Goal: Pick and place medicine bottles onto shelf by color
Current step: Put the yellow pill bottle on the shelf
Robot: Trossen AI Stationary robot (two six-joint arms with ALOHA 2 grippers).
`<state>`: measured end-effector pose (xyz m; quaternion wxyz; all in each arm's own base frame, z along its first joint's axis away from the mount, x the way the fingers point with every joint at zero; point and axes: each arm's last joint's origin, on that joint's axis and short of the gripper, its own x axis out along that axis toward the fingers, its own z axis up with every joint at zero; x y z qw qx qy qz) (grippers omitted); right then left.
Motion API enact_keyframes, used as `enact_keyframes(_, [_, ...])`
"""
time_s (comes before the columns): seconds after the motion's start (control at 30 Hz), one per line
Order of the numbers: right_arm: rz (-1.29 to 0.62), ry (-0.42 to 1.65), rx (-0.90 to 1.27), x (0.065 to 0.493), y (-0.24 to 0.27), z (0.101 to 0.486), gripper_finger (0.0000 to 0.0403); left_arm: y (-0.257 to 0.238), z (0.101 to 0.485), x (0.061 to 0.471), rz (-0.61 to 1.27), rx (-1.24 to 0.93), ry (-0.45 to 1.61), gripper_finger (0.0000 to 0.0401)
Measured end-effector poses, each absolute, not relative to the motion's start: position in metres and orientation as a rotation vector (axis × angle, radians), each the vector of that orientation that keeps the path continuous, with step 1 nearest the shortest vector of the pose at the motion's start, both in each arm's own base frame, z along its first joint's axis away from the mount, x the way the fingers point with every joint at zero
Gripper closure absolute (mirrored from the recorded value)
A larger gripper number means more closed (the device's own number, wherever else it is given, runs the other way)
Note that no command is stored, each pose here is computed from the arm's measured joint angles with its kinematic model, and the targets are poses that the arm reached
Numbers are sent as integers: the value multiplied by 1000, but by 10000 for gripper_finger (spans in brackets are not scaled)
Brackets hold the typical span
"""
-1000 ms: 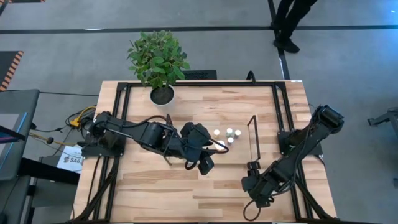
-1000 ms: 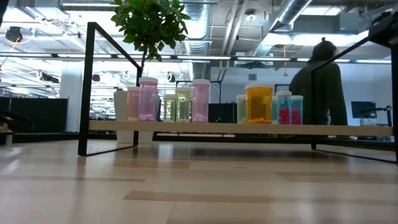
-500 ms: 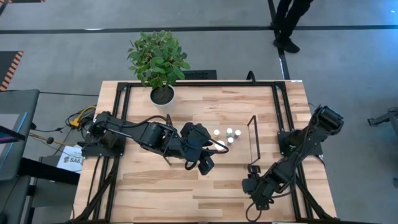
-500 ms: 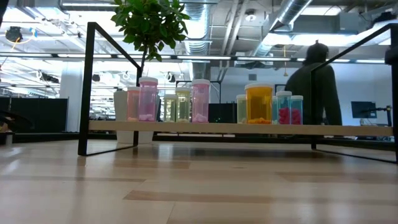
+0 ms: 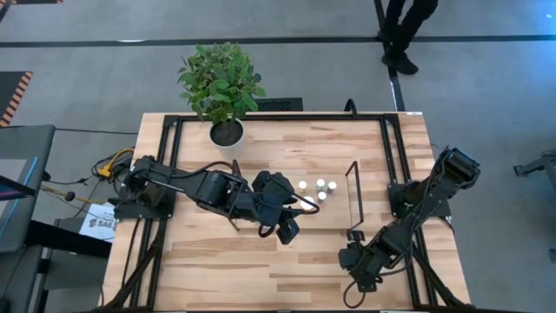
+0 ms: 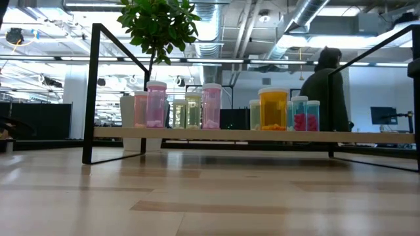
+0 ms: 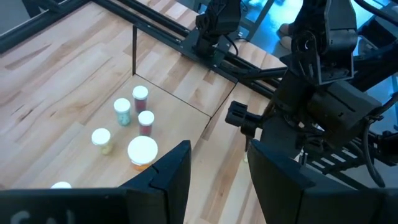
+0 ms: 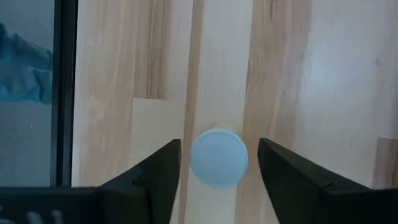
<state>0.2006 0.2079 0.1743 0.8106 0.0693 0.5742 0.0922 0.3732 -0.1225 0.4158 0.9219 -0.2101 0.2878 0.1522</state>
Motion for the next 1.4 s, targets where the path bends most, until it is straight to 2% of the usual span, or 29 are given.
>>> enact_keyframes(0.27, [195, 1224, 156, 201, 208, 175, 261, -122, 416, 373, 315, -431, 591, 257])
enact_keyframes(0.4, [183, 1227, 184, 204, 206, 175, 287, -122, 416, 374, 314, -430, 591, 257])
enact_keyframes(0.5, [190, 1241, 205, 205, 203, 177, 284, -122, 416, 374, 311, -430, 593, 257])
enact_keyframes(0.73, [189, 1253, 229, 216, 186, 195, 252, -124, 415, 372, 279, -428, 616, 257])
enact_keyframes(1.0, [172, 1200, 174, 240, 152, 225, 269, -124, 413, 371, 286, -416, 640, 257])
enact_keyframes(1.4, [-5, 1199, 258, 266, 95, 226, 257, -124, 413, 370, 287, -415, 643, 257])
